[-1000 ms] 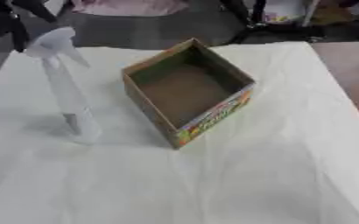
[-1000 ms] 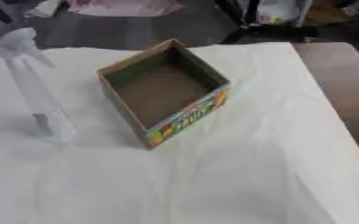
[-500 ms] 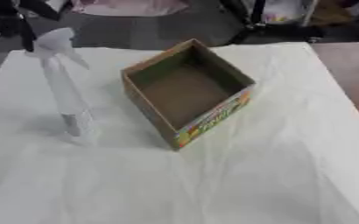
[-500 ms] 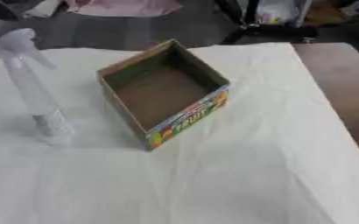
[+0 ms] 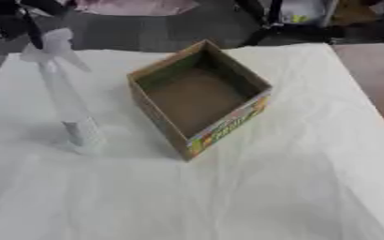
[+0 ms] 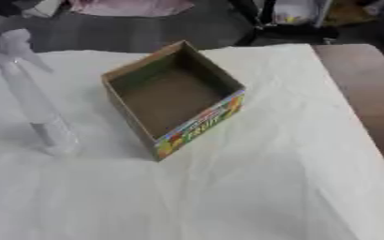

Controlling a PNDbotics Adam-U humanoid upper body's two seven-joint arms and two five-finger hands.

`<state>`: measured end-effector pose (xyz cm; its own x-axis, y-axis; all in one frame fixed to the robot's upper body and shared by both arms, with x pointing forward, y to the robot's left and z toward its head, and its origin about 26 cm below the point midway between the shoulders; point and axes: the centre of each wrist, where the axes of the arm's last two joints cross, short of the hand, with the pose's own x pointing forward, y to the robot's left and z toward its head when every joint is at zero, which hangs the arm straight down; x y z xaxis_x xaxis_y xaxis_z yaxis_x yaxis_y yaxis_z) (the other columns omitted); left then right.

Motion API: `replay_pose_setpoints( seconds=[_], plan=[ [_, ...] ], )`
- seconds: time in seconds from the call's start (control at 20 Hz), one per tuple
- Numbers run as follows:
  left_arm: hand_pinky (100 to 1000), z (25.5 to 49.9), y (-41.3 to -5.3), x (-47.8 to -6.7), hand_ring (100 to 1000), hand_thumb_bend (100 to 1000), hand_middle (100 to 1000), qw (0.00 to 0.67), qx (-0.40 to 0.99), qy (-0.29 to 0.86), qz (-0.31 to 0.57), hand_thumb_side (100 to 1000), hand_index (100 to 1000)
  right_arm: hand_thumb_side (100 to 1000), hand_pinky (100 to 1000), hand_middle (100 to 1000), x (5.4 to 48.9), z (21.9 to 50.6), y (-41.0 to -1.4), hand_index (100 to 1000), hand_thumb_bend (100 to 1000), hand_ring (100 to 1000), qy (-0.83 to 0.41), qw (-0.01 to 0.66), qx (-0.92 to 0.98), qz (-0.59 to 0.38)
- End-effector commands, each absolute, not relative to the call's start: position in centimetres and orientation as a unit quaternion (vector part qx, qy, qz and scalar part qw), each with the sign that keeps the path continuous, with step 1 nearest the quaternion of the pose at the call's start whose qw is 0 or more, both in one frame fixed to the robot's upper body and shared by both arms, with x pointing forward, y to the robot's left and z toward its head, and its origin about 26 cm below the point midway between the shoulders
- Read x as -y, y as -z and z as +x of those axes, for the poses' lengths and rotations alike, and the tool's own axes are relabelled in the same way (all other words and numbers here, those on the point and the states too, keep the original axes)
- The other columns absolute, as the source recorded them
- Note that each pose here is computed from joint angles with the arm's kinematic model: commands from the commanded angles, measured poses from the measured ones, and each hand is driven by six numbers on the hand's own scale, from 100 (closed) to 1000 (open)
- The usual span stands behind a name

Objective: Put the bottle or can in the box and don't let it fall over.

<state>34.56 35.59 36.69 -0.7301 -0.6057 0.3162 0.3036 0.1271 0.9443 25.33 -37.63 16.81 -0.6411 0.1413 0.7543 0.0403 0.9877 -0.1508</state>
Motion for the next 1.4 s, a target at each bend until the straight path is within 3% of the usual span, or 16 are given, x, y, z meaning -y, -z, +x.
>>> replay_pose_setpoints(
  seconds=[0.05, 0.4, 0.7, 0.95, 1.4],
  plan=[
    [877, 33.9, -38.3, -36.2, 716, 100, 959, 0.338, 0.668, 0.650, 0.134, 761, 973, 424, 1000, 1000, 37.5, 25.3, -17.6, 934, 100, 1000, -0.071, 0.411, 0.907, -0.052],
    [871, 33.5, -38.7, -36.1, 708, 100, 981, 0.330, 0.674, 0.650, 0.122, 783, 984, 432, 1000, 1000, 37.4, 25.3, -17.5, 935, 100, 1000, -0.071, 0.414, 0.906, -0.051],
    [870, 33.0, -39.6, -36.3, 689, 124, 998, 0.327, 0.687, 0.637, 0.124, 743, 994, 437, 1000, 1000, 37.3, 25.3, -17.4, 933, 100, 1000, -0.073, 0.418, 0.904, -0.049],
    [888, 33.0, -39.6, -36.5, 726, 168, 1000, 0.332, 0.693, 0.624, 0.143, 700, 1000, 440, 1000, 1000, 37.3, 25.3, -17.3, 933, 100, 1000, -0.072, 0.418, 0.904, -0.047],
    [924, 33.6, -39.0, -36.2, 780, 199, 1000, 0.339, 0.688, 0.622, 0.158, 700, 1000, 445, 1000, 1000, 37.1, 25.4, -17.4, 933, 100, 1000, -0.073, 0.418, 0.904, -0.044]
  ],
)
